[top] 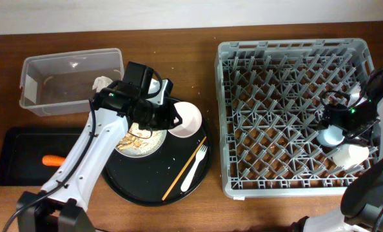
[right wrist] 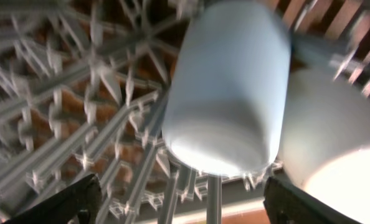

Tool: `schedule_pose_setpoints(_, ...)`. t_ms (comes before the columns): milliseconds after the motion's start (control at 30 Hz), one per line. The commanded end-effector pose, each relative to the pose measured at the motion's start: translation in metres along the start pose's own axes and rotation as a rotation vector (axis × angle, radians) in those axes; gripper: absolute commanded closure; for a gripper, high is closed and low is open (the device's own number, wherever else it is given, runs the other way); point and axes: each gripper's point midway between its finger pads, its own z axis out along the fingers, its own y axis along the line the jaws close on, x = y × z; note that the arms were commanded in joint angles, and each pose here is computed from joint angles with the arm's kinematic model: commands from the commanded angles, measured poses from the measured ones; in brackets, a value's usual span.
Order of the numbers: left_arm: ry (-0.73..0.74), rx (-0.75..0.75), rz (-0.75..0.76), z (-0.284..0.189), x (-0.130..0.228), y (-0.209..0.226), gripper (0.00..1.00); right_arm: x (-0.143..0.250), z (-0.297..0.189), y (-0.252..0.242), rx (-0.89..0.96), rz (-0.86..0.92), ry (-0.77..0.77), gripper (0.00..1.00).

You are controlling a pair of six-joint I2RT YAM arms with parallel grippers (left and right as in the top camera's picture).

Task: Sort waste into correct bins and load items into the dishwasher rack
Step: 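Place the blue cup upside down in the rack with the right gripper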

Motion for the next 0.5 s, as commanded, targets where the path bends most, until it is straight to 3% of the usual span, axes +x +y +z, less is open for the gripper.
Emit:
schedule_pose_setpoints(0,-0.018,-0.001,0.021,-0.005,-0.004,-0.001,0.73,-0.016,-0.003,0.001,-0.011,0.000,-0.059,0.15)
schedule_pose_setpoints(367,-0.019,-0.004,0.021,-0.005,-0.004,-0.001,0.73,-0.030,0.004,0.010,-0.066,-0.008,-0.094,0.14)
schedule_pose_setpoints(467,-0.020,-0.005,0.021,-0.005,-0.004,0.000,0.73,-0.005,-0.012,0.015,-0.083,0.004,-0.016,0.14)
